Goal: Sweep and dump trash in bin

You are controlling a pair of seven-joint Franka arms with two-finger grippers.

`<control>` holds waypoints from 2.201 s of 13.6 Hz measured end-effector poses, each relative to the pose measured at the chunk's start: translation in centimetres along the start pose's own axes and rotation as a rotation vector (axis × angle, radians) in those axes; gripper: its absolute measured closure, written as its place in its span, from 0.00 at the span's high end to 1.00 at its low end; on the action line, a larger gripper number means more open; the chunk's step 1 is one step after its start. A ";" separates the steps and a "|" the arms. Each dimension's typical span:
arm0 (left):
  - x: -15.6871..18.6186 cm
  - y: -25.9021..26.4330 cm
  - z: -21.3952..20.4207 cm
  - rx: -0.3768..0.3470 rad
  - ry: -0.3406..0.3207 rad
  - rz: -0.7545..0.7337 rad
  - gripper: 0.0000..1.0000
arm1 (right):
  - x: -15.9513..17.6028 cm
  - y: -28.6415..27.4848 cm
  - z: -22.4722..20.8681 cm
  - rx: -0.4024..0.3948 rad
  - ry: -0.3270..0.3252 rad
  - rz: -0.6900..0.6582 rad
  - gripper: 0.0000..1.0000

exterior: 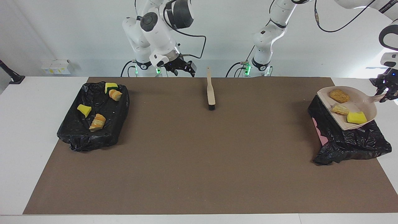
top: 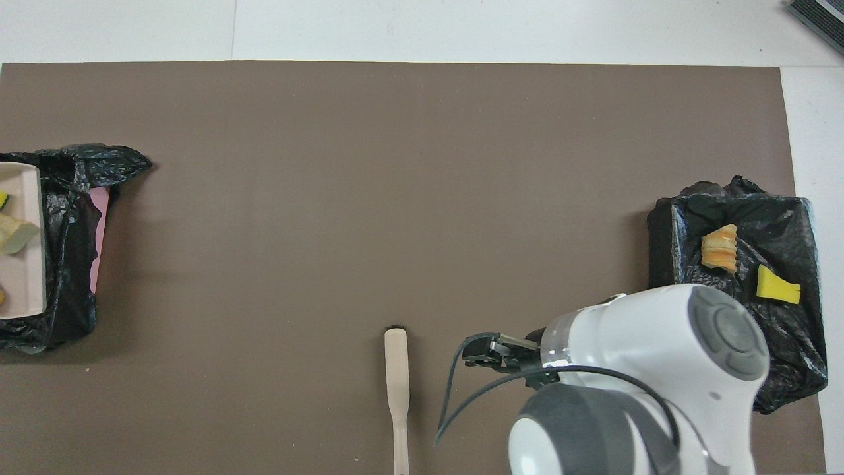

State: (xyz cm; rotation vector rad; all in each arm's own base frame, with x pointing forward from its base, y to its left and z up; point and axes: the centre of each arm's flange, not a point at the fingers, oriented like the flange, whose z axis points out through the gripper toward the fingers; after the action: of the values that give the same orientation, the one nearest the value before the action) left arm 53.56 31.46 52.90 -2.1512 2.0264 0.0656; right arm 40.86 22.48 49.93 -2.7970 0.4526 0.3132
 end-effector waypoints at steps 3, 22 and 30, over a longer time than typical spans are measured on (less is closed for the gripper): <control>-1.4 -1.4 -1.2 0.031 -0.060 0.012 0.31 | 1.6 2.0 -4.9 -0.067 0.088 -0.088 1.00; 3.9 -4.6 -1.1 0.053 -0.712 0.116 0.31 | 7.3 5.8 -18.2 -0.188 0.298 -0.144 1.00; 10.3 -4.9 -7.3 0.092 -0.934 0.166 0.31 | 9.5 5.2 -18.3 -0.228 0.295 -0.201 1.00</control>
State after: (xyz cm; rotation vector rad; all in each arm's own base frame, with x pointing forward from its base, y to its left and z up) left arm 58.45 20.36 58.94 -1.4422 1.5638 0.8086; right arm 50.99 9.40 63.32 -3.0938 0.2043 -0.1005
